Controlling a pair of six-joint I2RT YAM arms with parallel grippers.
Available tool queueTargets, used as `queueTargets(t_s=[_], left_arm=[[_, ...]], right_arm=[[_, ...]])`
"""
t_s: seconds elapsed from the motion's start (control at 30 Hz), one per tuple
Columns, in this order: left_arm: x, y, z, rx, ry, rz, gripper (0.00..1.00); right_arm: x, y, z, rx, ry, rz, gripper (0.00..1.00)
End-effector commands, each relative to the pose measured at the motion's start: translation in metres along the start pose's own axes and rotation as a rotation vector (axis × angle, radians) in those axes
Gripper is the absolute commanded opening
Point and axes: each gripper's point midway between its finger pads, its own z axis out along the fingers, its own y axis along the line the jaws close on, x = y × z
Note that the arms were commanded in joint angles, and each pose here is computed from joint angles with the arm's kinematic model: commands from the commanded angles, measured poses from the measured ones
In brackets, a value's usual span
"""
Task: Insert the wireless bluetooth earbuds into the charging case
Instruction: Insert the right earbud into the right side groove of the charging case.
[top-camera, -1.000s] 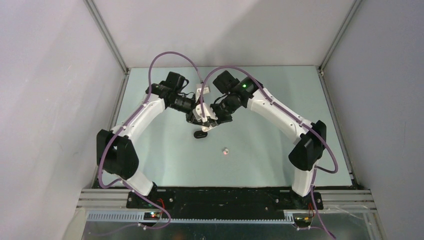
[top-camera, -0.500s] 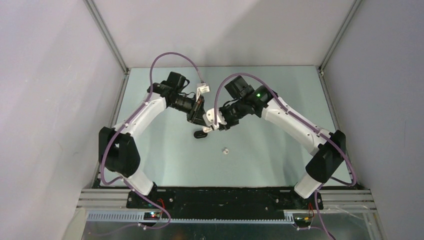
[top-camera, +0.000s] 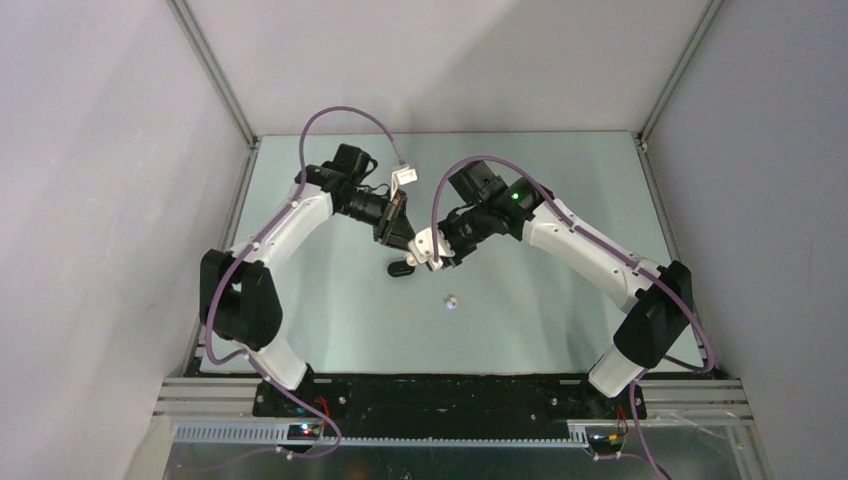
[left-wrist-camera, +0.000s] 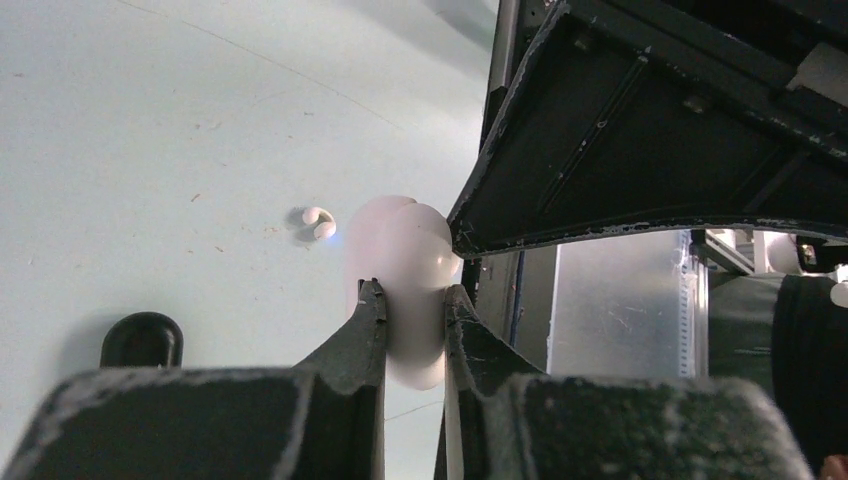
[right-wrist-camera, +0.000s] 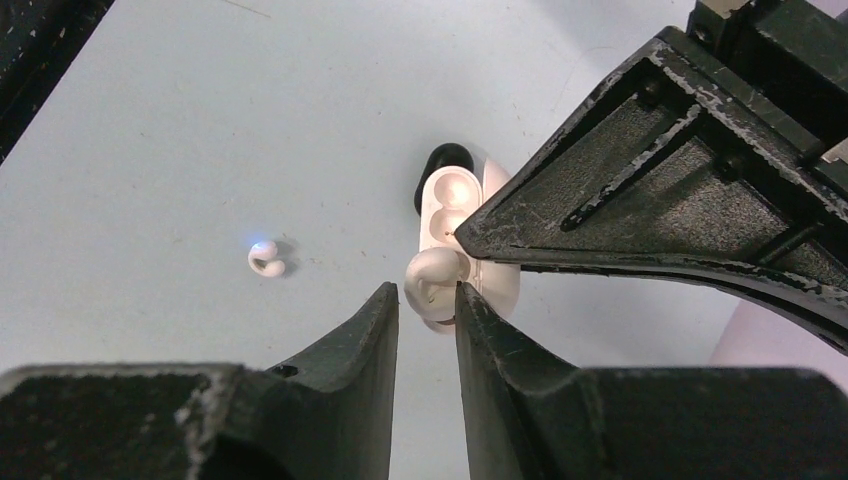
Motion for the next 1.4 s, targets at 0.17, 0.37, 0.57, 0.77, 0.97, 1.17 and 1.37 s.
queueTargets(t_s=[0.17,0.37,0.57,0.77,0.97,1.17,1.37], left_arm=[[-0.021,-0.011,-0.007,0.063,-0.060,-0.005,0.00],[-0.027,-0.015,-0.007,0.102,-0.076,-0.028,0.00],[-0.026,-0.014,-0.007,0.093,-0.074,-0.025,0.00],[-0.025,-0.011,-0.008,0.073,-0.068,-0.010,0.00],[-0.024,-0.006,-0.010,0.027,-0.056,0.033,0.00],[-0.024,-0.007,-0.010,0.021,-0.054,0.048,0.00],[-0.024,-0.008,-0.010,0.015,-0.051,0.060,0.00]], right_arm=[[-0.012,-0.004,-0.008,0.025,-0.015,-0.083,0.32],[-0.006,-0.006,-0.004,0.032,0.006,-0.095,0.30],[-0.005,-0.017,-0.005,0.081,0.027,-0.103,0.22],[-0.007,-0.024,-0.010,0.111,0.029,-0.092,0.11],[-0.011,-0.023,-0.014,0.106,0.010,-0.070,0.06],[-0.005,-0.019,-0.010,0.076,0.018,-0.036,0.06],[0.002,-0.016,-0.003,0.049,0.041,-0.004,0.08]])
